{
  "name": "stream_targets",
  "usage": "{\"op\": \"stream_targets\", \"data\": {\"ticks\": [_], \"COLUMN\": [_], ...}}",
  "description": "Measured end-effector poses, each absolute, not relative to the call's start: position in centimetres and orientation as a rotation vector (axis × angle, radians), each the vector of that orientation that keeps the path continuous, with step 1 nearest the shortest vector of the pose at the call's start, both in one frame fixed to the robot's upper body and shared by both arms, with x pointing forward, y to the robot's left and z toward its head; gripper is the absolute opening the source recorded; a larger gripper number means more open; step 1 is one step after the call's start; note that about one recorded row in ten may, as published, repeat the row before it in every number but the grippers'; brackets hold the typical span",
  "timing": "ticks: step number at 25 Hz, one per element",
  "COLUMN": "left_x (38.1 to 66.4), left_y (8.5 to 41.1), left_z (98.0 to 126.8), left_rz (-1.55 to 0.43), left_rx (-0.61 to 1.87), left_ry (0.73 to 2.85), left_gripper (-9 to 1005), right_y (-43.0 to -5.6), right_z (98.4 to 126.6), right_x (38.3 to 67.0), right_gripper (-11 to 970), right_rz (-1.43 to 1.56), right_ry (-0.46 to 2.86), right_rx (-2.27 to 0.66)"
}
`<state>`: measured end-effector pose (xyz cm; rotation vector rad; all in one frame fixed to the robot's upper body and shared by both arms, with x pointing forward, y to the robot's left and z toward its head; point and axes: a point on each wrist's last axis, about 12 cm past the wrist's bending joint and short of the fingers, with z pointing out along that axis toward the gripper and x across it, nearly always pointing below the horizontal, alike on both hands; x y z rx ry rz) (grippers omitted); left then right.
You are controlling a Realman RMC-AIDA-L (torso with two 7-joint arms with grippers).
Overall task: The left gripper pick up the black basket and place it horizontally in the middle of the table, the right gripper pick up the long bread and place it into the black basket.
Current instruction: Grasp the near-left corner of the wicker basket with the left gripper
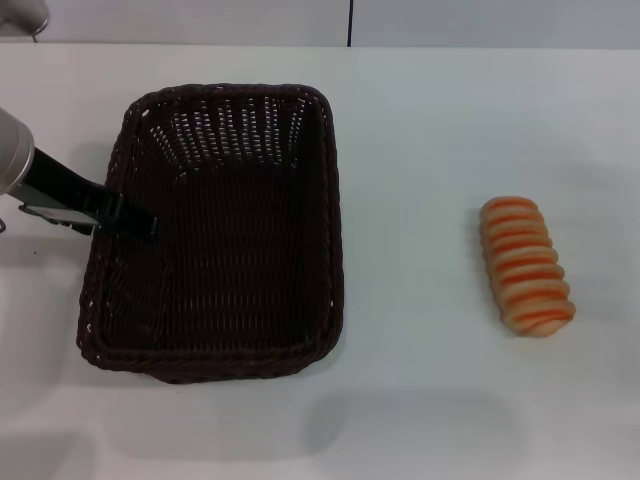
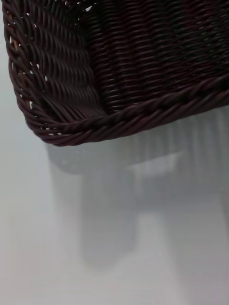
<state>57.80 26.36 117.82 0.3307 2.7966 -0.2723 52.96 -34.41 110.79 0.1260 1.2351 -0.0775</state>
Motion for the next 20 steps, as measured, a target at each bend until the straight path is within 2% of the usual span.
{"op": "stream_targets", "data": {"ticks": [8, 20], "left_x": [58.18, 58.55], "left_y": [26.17, 25.73], "left_z": [116.89, 117.6], "left_rz": [-0.229, -0.173], "left_rx": [0.396, 0.452], "left_ry": [2.836, 2.796], "left_gripper": [815, 342], "right_y": [-34.42, -34.42], "right_z": [110.84, 110.78], "right_x": [52.95, 52.82], "right_gripper": [776, 776], "right_rz": [-0.077, -0.078], "right_ry": [1.233, 1.234], "right_rx": [0.126, 0.13]}}
